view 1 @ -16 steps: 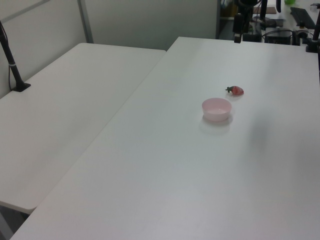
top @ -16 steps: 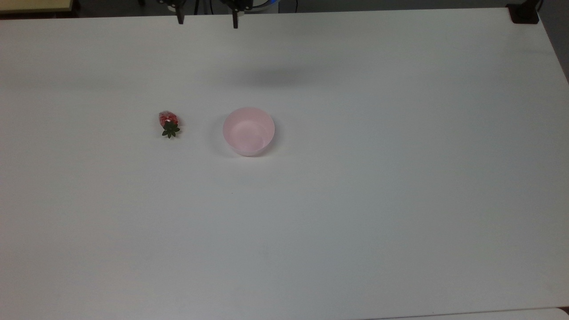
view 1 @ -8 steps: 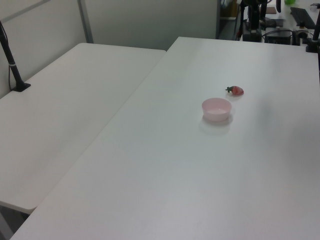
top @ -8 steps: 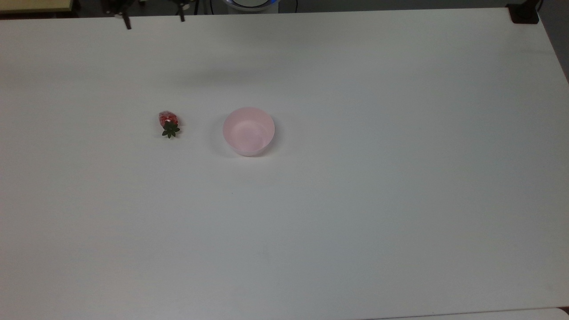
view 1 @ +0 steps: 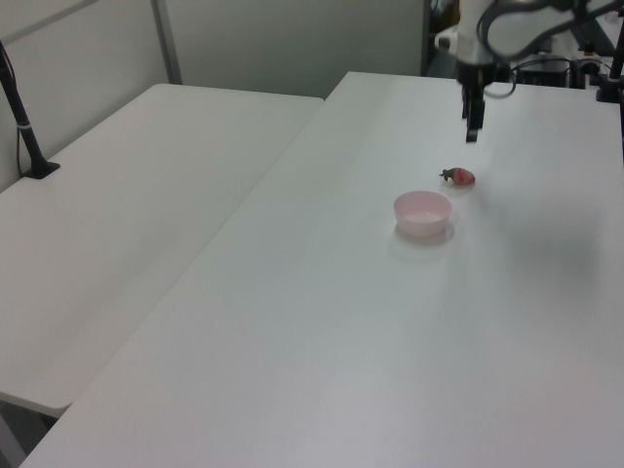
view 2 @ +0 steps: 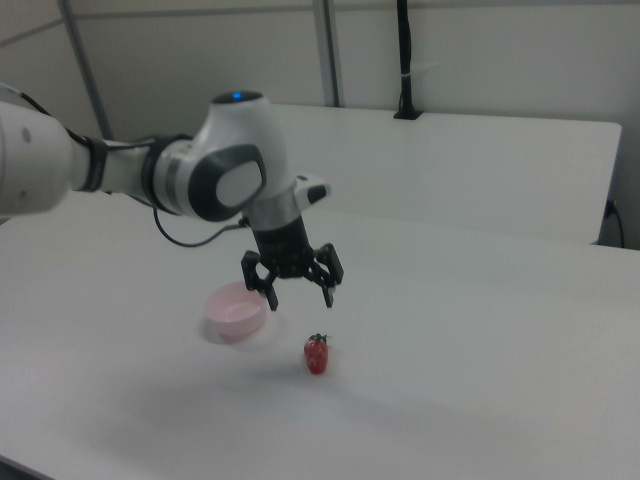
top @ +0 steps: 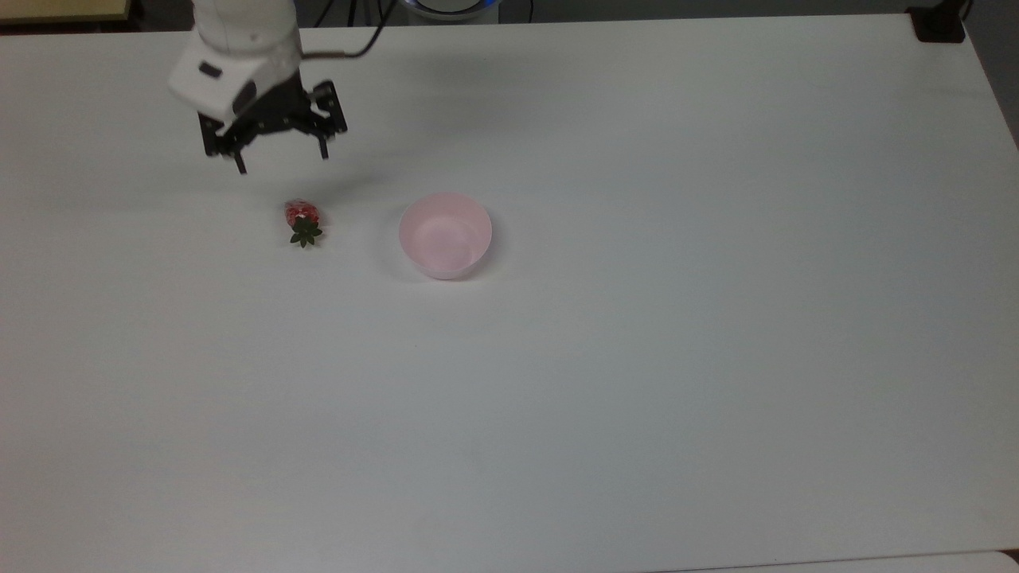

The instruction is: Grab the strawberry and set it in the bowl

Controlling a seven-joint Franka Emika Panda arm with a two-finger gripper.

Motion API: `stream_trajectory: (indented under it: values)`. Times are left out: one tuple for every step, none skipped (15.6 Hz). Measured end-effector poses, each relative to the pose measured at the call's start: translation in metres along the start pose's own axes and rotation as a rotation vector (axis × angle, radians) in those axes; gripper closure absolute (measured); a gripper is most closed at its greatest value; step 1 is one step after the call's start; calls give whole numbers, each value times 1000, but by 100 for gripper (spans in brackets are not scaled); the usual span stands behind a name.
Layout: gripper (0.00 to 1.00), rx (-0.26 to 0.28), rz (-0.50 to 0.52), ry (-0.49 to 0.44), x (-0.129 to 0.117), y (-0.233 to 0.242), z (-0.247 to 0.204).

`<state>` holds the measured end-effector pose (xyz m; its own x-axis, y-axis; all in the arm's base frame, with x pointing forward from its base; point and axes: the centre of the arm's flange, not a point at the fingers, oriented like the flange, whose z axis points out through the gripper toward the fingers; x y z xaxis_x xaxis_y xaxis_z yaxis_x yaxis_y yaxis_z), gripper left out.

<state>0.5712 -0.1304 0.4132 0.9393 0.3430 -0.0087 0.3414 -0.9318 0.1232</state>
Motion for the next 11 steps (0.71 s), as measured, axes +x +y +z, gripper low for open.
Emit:
stream_trajectory:
  values:
    - [0,1,-2,-7,3,0,14]
    - [0,3,-4,-14,5,0,25]
    - [0,5,-6,-21,7,0,35]
    - [0,5,-7,-24,9,0,44]
    - [0,4,-8,-25,11,1,54]
    - [0,2,-6,-26,12,2,63]
    - [1,1,-2,-28,13,4,73]
    - [4,2,3,-32,13,5,82]
    - [5,3,8,-38,12,7,91]
    - [11,6,13,-45,12,7,97]
    - [11,9,17,-52,11,7,102]
